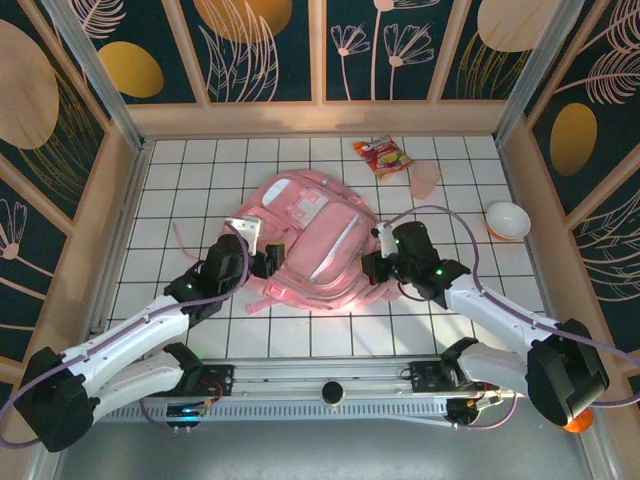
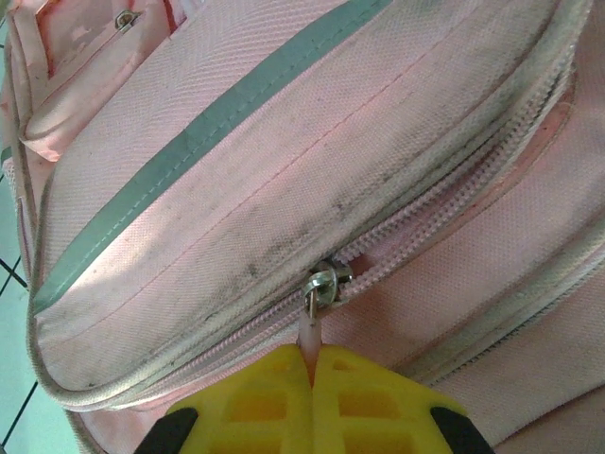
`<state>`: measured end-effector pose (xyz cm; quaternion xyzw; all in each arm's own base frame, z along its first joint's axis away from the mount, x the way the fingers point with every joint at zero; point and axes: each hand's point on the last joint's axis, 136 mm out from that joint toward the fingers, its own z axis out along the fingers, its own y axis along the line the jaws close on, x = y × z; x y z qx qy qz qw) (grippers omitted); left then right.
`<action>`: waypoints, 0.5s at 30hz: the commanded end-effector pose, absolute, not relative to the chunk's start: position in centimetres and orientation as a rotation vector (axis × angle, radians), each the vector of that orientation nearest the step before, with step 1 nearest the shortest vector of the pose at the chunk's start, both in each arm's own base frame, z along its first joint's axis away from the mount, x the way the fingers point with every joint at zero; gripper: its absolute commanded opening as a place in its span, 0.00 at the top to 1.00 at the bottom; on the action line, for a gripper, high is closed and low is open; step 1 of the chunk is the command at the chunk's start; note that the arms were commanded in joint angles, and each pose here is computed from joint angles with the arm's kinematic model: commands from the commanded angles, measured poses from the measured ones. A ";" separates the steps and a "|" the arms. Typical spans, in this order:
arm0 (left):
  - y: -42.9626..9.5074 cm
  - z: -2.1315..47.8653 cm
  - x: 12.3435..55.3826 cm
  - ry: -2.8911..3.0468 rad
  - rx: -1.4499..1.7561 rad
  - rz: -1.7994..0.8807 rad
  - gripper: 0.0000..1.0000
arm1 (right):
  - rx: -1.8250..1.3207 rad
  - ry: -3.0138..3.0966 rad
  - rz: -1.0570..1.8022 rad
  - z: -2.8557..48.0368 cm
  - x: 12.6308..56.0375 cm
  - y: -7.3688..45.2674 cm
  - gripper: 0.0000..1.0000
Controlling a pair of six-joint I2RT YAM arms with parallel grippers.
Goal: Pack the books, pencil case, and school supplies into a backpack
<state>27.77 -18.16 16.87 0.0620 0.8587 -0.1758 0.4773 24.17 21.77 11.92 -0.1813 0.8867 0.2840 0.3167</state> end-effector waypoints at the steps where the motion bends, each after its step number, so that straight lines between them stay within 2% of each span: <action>1: -15.7 13.8 28.2 2.192 -0.267 -0.449 0.36 | -0.481 2.318 0.780 12.1 23.5 22.7 1.00; 3: -15.2 12.2 28.6 2.237 -0.320 -0.419 0.42 | -0.493 2.326 0.778 12.0 22.9 23.2 1.00; 6: -14.4 10.4 28.8 2.265 -0.386 -0.387 0.57 | -0.511 2.323 0.803 12.1 21.6 24.5 1.00; 8: -13.9 9.3 29.0 2.259 -0.429 -0.401 0.61 | -0.517 2.325 0.821 11.9 20.7 25.4 1.00; 12: -12.5 8.5 30.4 2.216 -0.484 -0.380 0.60 | -0.523 2.342 0.852 11.2 18.9 27.1 1.00; 15: -12.5 9.8 32.5 2.174 -0.424 -0.364 0.51 | -0.537 2.314 0.918 12.0 17.6 29.4 1.00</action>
